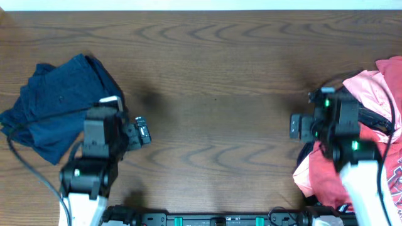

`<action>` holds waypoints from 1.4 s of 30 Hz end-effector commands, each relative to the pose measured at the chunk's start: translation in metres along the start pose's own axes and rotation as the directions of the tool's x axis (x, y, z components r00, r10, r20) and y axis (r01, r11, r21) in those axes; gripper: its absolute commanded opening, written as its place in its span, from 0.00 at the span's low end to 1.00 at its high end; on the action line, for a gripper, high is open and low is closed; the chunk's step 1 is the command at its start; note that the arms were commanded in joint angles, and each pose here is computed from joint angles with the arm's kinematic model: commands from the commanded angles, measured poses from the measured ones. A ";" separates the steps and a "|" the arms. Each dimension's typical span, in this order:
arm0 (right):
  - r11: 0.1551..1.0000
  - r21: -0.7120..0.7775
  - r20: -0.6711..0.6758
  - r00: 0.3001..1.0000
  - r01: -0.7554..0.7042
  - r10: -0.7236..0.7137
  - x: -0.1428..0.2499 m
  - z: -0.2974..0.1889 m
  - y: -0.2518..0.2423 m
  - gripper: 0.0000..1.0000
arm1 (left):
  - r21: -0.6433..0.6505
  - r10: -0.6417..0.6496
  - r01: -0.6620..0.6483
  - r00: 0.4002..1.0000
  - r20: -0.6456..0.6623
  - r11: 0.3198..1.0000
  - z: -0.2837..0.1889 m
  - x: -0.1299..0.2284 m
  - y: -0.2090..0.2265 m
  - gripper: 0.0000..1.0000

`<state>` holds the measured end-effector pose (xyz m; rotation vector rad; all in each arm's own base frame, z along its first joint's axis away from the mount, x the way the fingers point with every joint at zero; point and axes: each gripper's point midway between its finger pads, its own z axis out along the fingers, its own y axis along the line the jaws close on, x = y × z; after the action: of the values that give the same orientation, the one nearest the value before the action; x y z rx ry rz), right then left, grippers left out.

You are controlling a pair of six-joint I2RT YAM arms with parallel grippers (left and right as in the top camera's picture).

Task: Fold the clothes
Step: 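Reach the right gripper into the clothes pile and grasp the orange shirt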

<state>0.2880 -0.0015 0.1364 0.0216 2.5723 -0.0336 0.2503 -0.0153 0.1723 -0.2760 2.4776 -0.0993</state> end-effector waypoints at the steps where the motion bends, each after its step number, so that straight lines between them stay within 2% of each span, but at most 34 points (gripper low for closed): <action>1: 0.999 0.019 -0.035 0.999 -0.031 0.032 -0.017 0.009 -0.007 0.99 | 0.001 0.004 -0.004 0.999 -0.050 1.000 0.001 -0.006 -0.004 0.98; 3: 0.996 0.082 -0.054 0.997 -0.044 0.048 -0.018 0.018 -0.020 0.98 | -0.008 0.004 -0.004 0.997 -0.078 1.000 0.008 -0.004 -0.004 0.98; 4: 0.985 0.150 -0.059 0.994 -0.081 0.091 -0.017 0.023 -0.034 0.91 | -0.011 0.004 -0.005 0.996 -0.091 1.000 0.011 -0.002 -0.003 0.98; 7: 0.913 0.329 -0.026 0.965 -0.240 0.262 -0.012 0.030 -0.074 0.78 | -0.018 0.005 -0.007 0.994 -0.113 1.000 0.016 0.000 -0.003 0.98; 9: 0.859 0.396 0.009 0.937 -0.324 0.349 -0.010 0.036 -0.095 0.63 | -0.020 0.005 -0.007 0.993 -0.120 1.000 0.018 0.001 -0.003 0.98; 13: 0.827 0.423 0.012 0.914 -0.371 0.404 -0.007 0.055 -0.116 0.61 | -0.021 0.005 -0.007 0.992 -0.122 1.000 0.018 0.001 -0.003 0.98; 24: 0.793 0.483 -0.113 0.872 -0.371 0.477 0.030 0.096 -0.129 0.42 | -0.020 0.005 -0.007 0.993 -0.119 1.000 0.018 0.000 -0.003 0.98; 31: 0.791 0.492 -0.166 0.853 -0.363 0.495 0.045 0.110 -0.128 0.39 | -0.020 0.005 -0.007 0.993 -0.119 1.000 0.018 0.000 -0.003 0.98; 33: 0.792 0.491 -0.168 0.853 -0.363 0.495 0.045 0.111 -0.127 0.31 | -0.020 0.005 -0.007 0.993 -0.119 1.000 0.018 0.000 -0.003 0.98; 35: 0.792 0.489 -0.167 0.853 -0.365 0.495 0.045 0.111 -0.127 0.07 | -0.020 0.005 -0.007 0.993 -0.119 1.000 0.018 0.000 -0.003 0.98; 36: 0.793 0.489 -0.166 0.853 -0.365 0.495 0.045 0.111 -0.127 0.01 | -0.020 0.005 -0.007 0.993 -0.119 1.000 0.018 0.000 -0.003 0.98; 42: 0.791 0.478 -0.130 0.860 -0.381 0.493 0.025 0.090 -0.128 0.01 | -0.020 0.005 -0.007 0.993 -0.119 1.000 0.018 0.000 -0.003 0.98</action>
<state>0.2982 -0.1262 0.0205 0.8364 2.7677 -0.4704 0.2570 -0.0194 0.1502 -0.2793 2.6200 -0.0908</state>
